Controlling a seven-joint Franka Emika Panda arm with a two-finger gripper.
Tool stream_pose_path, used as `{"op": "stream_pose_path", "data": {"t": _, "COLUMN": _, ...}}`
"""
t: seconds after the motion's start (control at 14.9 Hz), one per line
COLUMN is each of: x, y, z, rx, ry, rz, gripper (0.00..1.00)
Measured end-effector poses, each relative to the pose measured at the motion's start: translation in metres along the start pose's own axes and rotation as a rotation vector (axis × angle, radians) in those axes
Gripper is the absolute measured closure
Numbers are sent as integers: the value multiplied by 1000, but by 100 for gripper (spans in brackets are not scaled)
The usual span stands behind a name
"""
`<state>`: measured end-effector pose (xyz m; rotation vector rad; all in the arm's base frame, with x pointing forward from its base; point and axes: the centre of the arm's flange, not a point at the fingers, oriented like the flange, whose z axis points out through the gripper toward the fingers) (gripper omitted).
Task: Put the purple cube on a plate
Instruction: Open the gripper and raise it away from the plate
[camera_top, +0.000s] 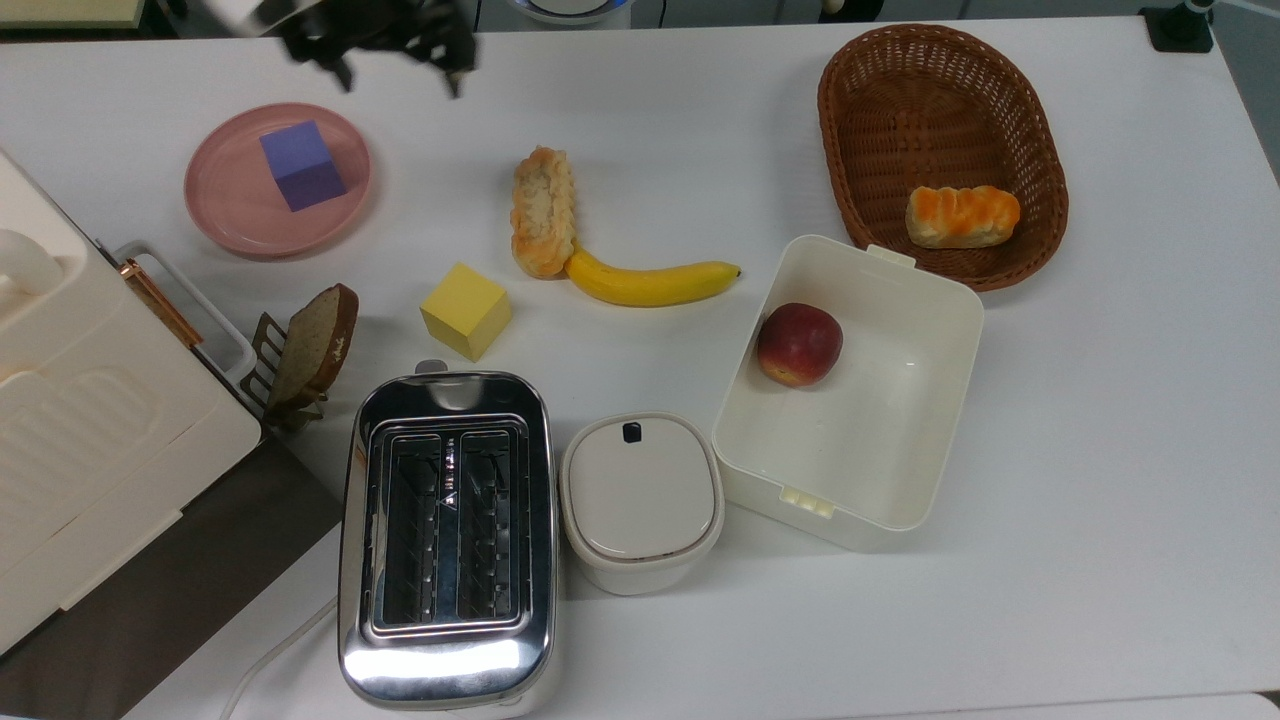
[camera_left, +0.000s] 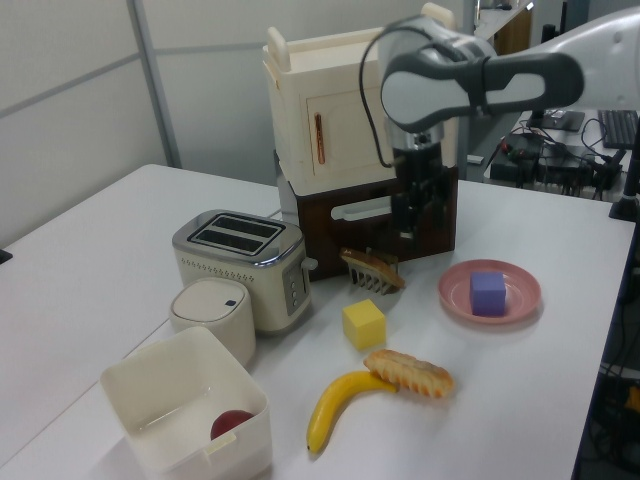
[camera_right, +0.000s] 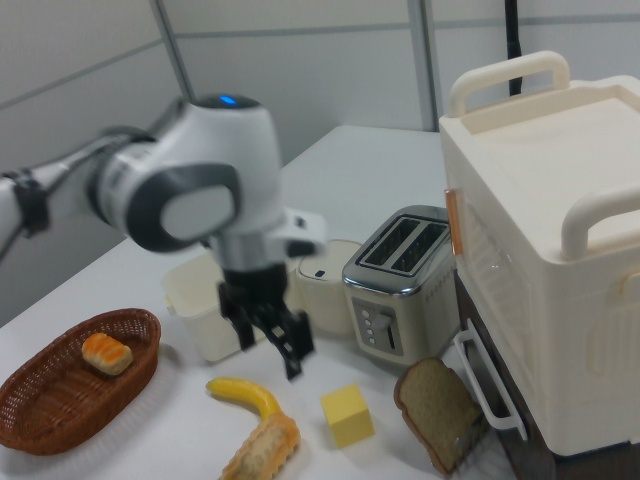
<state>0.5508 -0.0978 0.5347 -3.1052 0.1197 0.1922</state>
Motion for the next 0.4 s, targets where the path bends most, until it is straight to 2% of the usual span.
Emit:
{"op": "stream_pose_path", "data": {"t": 0.27, "x": -7, "y": -92, "z": -25, "rx": -40, "ry": 51, "rz": -34, "gripper": 0}}
{"op": "stream_pose_path", "data": {"t": 0.4, "x": -8, "y": -111, "z": -23, "rx": -44, "ry": 48, "rz": -56, "gripper": 0}}
